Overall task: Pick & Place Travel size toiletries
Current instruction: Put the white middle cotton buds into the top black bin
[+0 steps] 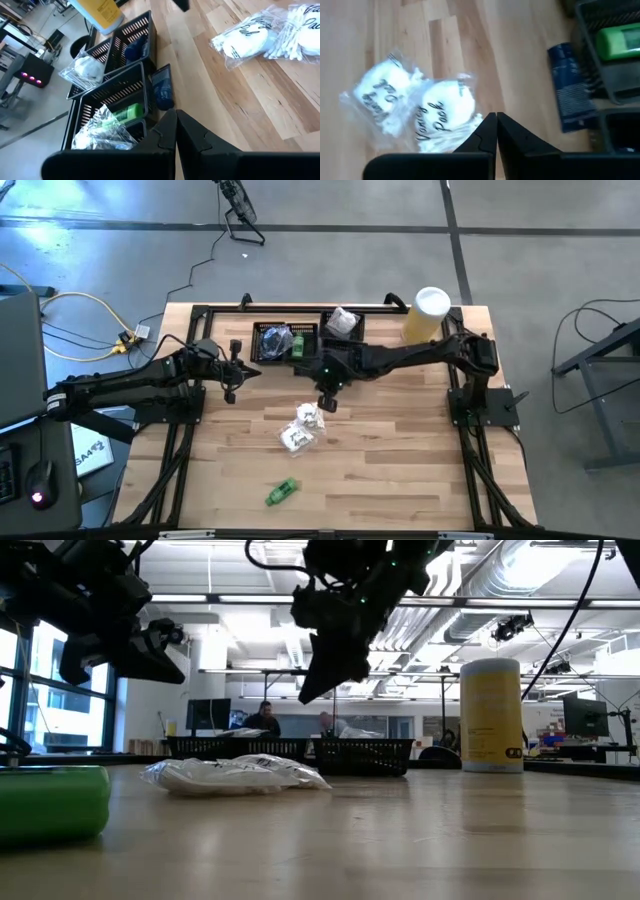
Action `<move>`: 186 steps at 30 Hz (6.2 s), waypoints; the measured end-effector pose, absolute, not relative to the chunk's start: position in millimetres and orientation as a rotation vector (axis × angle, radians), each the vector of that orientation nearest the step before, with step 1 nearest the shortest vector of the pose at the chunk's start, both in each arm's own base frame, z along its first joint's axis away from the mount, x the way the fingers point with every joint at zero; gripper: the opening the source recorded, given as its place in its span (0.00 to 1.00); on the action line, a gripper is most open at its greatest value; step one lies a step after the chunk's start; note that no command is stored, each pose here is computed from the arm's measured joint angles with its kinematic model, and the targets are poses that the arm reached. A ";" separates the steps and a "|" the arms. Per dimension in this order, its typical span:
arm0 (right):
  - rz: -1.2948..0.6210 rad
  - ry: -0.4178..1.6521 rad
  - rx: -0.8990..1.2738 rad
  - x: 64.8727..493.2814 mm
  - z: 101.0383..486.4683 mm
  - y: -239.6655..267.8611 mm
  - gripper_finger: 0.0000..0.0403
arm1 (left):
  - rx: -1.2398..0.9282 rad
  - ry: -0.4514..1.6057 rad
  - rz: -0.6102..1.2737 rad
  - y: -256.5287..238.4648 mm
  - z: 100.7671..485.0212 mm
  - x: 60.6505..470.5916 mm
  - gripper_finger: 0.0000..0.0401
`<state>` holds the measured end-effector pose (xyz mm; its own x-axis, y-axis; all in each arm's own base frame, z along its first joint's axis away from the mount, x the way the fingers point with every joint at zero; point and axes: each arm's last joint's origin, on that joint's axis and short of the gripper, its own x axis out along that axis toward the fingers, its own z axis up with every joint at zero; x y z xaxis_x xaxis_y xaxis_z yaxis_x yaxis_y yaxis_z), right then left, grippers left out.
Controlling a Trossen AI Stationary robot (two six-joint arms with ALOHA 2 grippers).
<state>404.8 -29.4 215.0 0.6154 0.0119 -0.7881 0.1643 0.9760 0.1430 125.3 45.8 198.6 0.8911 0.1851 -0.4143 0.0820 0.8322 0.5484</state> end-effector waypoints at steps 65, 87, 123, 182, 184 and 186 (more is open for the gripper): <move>-0.251 0.757 0.218 377.5 218.5 150.2 0.01 | 0.525 0.498 -0.138 11.7 180.9 163.2 0.00; 0.128 0.597 0.269 401.0 190.0 79.0 0.01 | 0.501 0.570 -0.120 -10.8 165.1 178.2 0.00; 0.063 0.328 0.154 317.5 192.8 28.0 0.01 | 0.519 0.609 -0.003 -6.9 163.5 177.7 0.00; -0.084 0.289 0.142 288.2 186.9 45.3 0.01 | 0.406 0.703 -0.110 -27.2 113.4 290.8 0.00; -0.084 0.289 0.142 288.2 186.8 45.3 0.01 | 0.393 0.699 -0.110 -22.8 111.9 295.8 0.00; -0.084 0.289 0.142 288.1 186.9 45.3 0.01 | 0.382 0.680 -0.108 -19.1 111.2 300.6 0.00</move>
